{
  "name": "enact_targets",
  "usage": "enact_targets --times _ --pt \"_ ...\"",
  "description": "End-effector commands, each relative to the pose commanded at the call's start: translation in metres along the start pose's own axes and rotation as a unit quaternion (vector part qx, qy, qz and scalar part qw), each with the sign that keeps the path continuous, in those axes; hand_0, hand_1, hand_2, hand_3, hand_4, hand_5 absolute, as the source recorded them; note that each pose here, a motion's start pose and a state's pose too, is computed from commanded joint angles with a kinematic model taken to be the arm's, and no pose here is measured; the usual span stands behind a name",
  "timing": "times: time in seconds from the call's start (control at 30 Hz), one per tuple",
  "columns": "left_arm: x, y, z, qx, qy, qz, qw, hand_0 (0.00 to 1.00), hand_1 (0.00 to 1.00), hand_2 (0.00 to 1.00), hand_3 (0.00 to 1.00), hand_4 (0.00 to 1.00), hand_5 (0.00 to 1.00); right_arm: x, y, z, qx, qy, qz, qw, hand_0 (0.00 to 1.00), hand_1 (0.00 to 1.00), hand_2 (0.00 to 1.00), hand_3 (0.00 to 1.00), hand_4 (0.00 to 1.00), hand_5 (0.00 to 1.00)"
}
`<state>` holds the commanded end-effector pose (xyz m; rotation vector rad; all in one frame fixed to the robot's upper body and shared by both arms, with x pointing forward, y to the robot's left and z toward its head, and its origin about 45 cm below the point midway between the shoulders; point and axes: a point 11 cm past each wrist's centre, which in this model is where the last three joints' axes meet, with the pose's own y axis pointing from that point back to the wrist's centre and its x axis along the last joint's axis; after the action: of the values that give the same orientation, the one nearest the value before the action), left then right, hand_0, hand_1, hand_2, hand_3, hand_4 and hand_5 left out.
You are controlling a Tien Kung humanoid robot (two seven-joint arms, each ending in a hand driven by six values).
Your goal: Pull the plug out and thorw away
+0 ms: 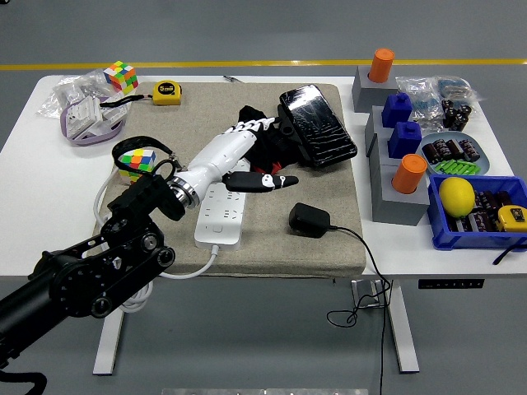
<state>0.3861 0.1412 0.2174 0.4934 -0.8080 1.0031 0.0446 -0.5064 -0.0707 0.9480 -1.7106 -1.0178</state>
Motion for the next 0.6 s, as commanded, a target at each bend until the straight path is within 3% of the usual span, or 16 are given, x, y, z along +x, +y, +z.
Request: enact_targets --times 0.07,0.1,0.3,0.33,0.6 --pt "-0.001 0.010 -0.002 -0.003 0.004 0.006 1.000 0.755 0.716 0.563 0.998 0.979 0.328 0.000 0.000 0.000 0.000 0.000 0.000 1.000 0.566 0.653 0.668 0.570 0.971 0.509" --pt "-0.002 0.015 -0.004 0.000 0.006 0.005 1.000 0.193 0.197 0.195 0.865 0.619 0.002 0.000 0.000 0.001 -0.001 0.000 0.000 1.000 0.566 0.653 0.668 0.571 0.971 0.509" --pt "-0.023 0.046 -0.022 0.058 -0.001 -0.061 0.996 0.193 0.197 0.195 0.865 0.619 0.002 0.001 0.000 -0.002 0.002 -0.002 0.001 1.000 0.566 0.653 0.668 0.571 0.971 0.509" --pt "-0.027 0.052 -0.025 0.071 -0.007 -0.078 0.994 0.088 0.064 0.132 0.845 0.492 0.002 0.001 0.000 -0.002 0.002 -0.002 0.001 1.000 0.567 0.653 0.668 0.571 0.971 0.508" --pt "-0.034 0.079 -0.051 0.138 -0.029 -0.135 0.981 0.067 0.056 0.131 0.827 0.485 0.002 0.001 0.000 -0.001 0.001 -0.003 0.001 1.000 0.566 0.653 0.668 0.571 0.970 0.508"
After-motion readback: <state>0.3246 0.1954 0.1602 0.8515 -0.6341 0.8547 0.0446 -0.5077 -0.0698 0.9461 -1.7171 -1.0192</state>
